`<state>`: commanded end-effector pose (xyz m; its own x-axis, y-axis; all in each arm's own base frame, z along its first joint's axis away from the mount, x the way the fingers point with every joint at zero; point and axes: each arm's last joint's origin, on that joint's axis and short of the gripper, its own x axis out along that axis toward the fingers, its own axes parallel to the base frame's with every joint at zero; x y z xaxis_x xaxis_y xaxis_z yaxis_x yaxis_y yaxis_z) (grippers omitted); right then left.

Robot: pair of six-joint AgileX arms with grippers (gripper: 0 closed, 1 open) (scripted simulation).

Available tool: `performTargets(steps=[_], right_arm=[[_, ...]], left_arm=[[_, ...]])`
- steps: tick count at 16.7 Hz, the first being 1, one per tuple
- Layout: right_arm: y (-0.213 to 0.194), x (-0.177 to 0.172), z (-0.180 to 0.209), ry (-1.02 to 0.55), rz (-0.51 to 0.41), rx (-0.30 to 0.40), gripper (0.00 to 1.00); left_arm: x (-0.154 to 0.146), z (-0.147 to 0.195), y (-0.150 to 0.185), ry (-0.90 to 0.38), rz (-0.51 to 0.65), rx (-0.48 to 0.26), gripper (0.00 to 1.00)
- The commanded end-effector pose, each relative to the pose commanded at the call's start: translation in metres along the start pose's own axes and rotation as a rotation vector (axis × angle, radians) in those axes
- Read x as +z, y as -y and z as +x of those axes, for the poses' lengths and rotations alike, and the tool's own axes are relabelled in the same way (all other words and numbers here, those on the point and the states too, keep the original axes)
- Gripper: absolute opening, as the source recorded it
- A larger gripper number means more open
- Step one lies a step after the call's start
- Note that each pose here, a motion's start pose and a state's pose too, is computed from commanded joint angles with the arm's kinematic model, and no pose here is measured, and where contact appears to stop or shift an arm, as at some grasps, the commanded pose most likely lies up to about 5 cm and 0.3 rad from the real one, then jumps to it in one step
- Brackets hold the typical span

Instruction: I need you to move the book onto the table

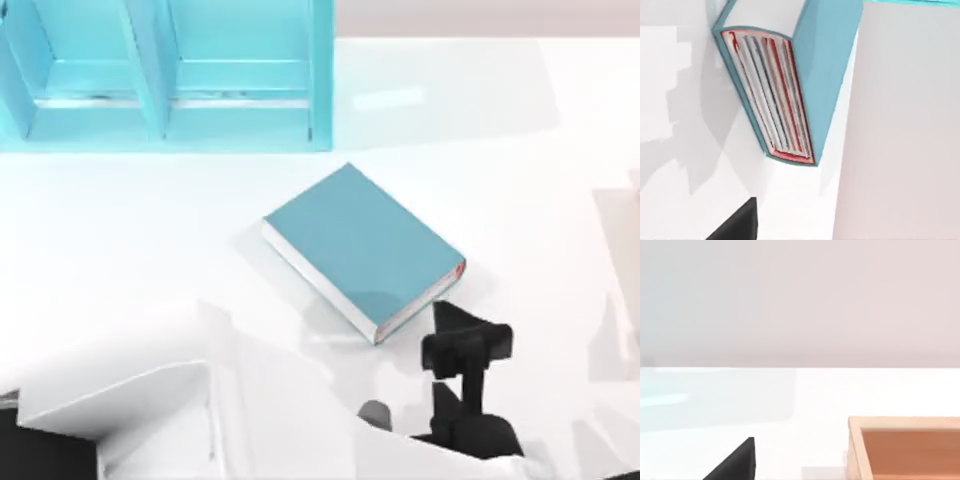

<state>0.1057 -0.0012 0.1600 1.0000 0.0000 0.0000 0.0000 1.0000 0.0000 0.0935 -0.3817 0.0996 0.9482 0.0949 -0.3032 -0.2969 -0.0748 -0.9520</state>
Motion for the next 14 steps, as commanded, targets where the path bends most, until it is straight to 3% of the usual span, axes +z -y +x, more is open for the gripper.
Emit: performTargets(steps=[8, 14], right_arm=[[0.0, 0.0, 0.0, 0.0, 0.0, 0.0, 1.0], [0.0, 0.0, 0.0, 0.0, 0.0, 0.0, 1.0]], left_arm=[[0.024, -0.061, -0.009, 0.024, 0.065, -0.028, 1.0], [0.03, -0.075, -0.008, 0.021, 0.07, -0.047, 1.0]])
